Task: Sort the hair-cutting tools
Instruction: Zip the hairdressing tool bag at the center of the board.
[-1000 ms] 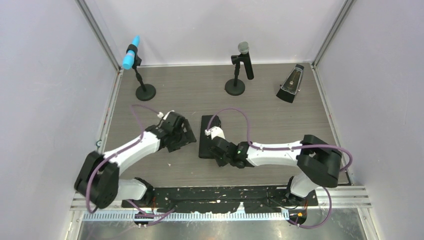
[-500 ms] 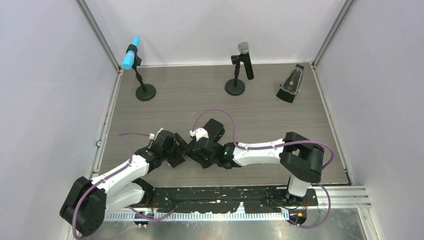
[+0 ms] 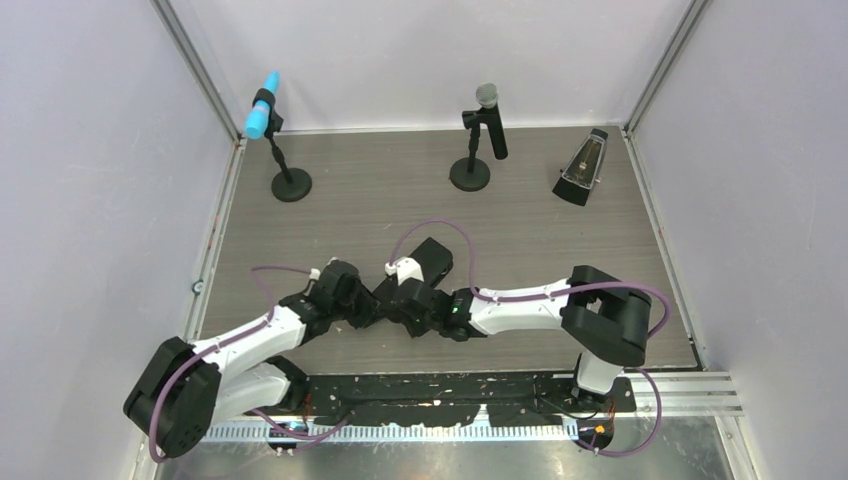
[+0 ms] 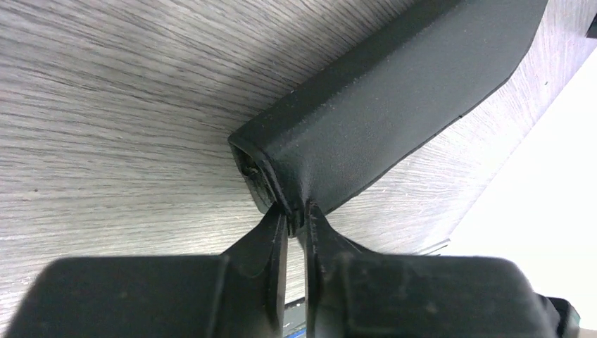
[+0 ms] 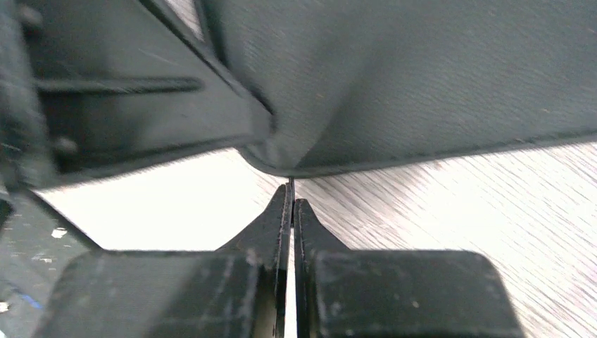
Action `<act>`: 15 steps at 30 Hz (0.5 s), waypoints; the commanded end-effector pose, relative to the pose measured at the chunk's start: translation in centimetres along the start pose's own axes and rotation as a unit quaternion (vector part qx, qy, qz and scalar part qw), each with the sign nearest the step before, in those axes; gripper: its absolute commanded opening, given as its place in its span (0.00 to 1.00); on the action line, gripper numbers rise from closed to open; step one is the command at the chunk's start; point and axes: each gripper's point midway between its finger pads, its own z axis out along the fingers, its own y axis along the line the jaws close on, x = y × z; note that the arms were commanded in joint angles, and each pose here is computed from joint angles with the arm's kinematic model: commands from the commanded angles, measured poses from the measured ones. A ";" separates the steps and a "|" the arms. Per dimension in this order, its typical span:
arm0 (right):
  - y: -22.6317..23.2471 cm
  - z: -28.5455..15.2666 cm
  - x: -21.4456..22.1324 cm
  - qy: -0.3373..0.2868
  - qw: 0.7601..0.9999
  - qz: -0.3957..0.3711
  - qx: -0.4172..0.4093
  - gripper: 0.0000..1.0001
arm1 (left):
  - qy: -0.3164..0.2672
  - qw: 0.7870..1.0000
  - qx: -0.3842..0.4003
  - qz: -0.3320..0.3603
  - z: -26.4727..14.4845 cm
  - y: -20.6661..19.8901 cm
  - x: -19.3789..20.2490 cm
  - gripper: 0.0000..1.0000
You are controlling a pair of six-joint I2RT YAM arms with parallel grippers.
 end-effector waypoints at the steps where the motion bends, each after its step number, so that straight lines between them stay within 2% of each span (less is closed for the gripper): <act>1: -4.3 -1.6 -0.2 -0.021 0.997 -0.009 0.070 0.05 | -0.026 0.998 -0.051 0.032 -0.7 1.7 -1.0 0.05; 9: -13.3 -4.6 -0.7 -0.040 0.981 0.021 0.189 0.05 | -0.007 0.995 -0.068 0.070 -1.1 2.1 -1.0 0.00; 15: -16.3 -5.8 -0.9 -0.043 0.973 0.031 0.227 0.05 | 0.008 0.988 -0.100 0.117 -1.5 2.7 -1.6 0.01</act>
